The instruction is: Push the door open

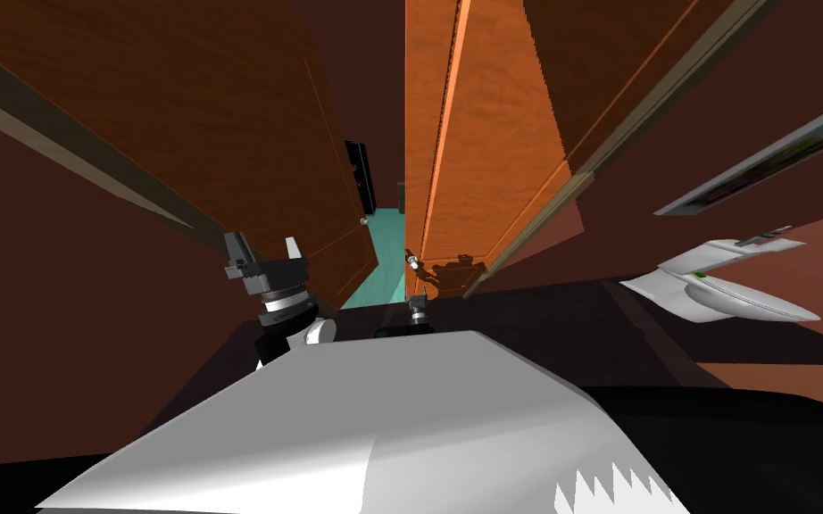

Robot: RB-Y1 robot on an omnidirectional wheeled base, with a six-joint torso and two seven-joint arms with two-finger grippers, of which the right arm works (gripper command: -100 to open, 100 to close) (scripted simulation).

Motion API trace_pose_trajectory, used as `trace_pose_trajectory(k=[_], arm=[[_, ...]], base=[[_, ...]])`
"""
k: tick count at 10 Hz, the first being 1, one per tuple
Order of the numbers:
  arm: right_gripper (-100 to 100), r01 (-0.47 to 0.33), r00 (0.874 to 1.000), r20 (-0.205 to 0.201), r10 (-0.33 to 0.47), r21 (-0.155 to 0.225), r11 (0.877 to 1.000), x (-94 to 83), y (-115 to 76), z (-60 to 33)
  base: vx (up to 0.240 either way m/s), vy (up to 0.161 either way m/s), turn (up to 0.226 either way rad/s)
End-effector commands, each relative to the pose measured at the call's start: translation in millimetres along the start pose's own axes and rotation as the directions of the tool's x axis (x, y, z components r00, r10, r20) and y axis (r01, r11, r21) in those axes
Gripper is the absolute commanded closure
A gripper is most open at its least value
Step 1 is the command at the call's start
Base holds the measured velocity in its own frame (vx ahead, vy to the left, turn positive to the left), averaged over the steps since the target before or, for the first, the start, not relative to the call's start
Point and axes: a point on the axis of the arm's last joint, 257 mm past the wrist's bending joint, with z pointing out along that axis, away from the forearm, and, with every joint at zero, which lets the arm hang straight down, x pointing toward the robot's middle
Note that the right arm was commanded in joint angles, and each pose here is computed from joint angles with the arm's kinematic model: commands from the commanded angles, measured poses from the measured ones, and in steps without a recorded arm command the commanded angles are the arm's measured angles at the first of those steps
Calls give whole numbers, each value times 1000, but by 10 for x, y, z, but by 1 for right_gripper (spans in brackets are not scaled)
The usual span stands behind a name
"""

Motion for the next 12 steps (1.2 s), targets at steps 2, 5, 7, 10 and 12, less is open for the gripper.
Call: trace_pose_trajectory(k=[2, 5, 7, 10, 12], arm=[[-100, -19, 999, 42, 19, 4, 1000, -192, 34, -75], [-100, -29, 997, 71, 28, 4, 1000, -333, 54, -132], [-100, -28, 997, 74, 28, 5, 1000, -347, 51, -141], [-100, -30, 997, 76, 30, -3, 1000, -368, 100, -101], [-100, -30, 996, 78, 30, -8, 1000, -380, 134, -71]], base=[[131, -53, 58], [99, -45, 44], [45, -26, 18], [150, 14, 19], [210, -8, 28]])
